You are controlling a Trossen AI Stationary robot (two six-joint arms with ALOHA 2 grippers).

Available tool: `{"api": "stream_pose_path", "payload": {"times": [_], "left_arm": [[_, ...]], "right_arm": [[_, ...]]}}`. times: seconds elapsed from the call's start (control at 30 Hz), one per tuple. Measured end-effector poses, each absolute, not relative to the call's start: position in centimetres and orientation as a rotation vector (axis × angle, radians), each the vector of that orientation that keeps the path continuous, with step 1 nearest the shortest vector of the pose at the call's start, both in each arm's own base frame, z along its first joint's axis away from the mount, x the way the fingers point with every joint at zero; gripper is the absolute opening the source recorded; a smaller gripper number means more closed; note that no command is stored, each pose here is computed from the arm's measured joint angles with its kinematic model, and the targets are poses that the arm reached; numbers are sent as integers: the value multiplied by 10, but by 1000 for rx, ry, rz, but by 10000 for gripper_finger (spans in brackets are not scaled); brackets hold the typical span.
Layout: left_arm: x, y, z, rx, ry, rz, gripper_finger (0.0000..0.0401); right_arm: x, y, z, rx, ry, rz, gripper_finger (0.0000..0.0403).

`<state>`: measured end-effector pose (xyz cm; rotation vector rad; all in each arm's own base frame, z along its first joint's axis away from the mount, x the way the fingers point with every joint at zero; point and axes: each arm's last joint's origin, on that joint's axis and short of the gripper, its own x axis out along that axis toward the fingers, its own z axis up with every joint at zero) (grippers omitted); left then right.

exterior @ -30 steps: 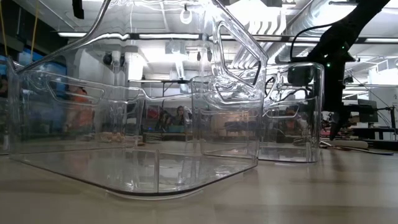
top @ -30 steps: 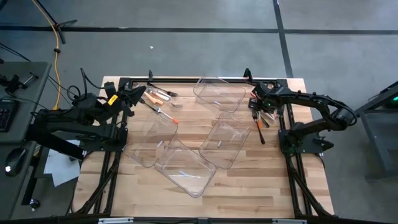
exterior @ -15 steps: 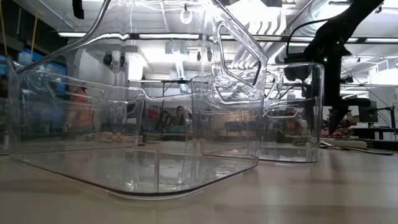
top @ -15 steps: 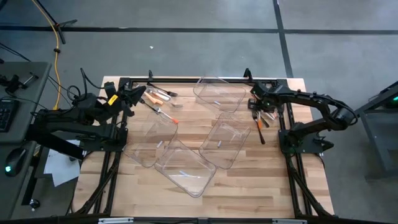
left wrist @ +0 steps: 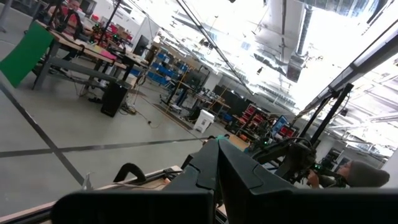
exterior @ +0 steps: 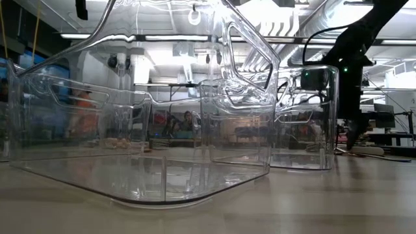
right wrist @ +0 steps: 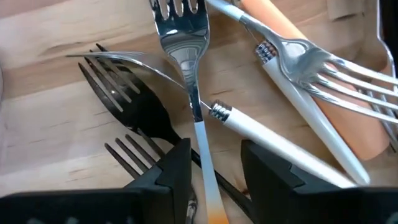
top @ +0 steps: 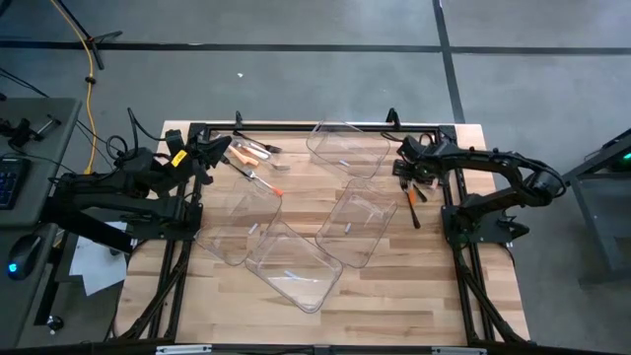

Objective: Sort silverware by color (type)
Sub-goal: Put the orange fork into the middle left transparent bin

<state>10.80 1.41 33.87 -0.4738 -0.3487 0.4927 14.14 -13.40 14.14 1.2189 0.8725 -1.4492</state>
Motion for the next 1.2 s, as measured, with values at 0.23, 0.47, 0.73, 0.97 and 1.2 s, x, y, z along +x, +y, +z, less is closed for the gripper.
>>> {"api": "stream_pose_path", "payload": {"times": [0.23, 0.47, 0.73, 0.97, 1.2], "left_arm": [[108, 14, 339, -474, -349, 493, 3], [108, 14, 339, -474, -349, 493, 3], [108, 14, 339, -474, -348, 492, 3], [108, 14, 339, -474, -349, 491, 3], [108, 14, 339, -474, -348, 490, 3]], "right_arm": [[140, -134, 140, 1214, 854, -1484, 119], [140, -134, 140, 1217, 841, -1496, 59], [143, -132, 140, 1197, 850, -1478, 9], [147, -127, 141, 1171, 867, -1455, 4], [154, -126, 150, 1124, 901, -1403, 3]]}}
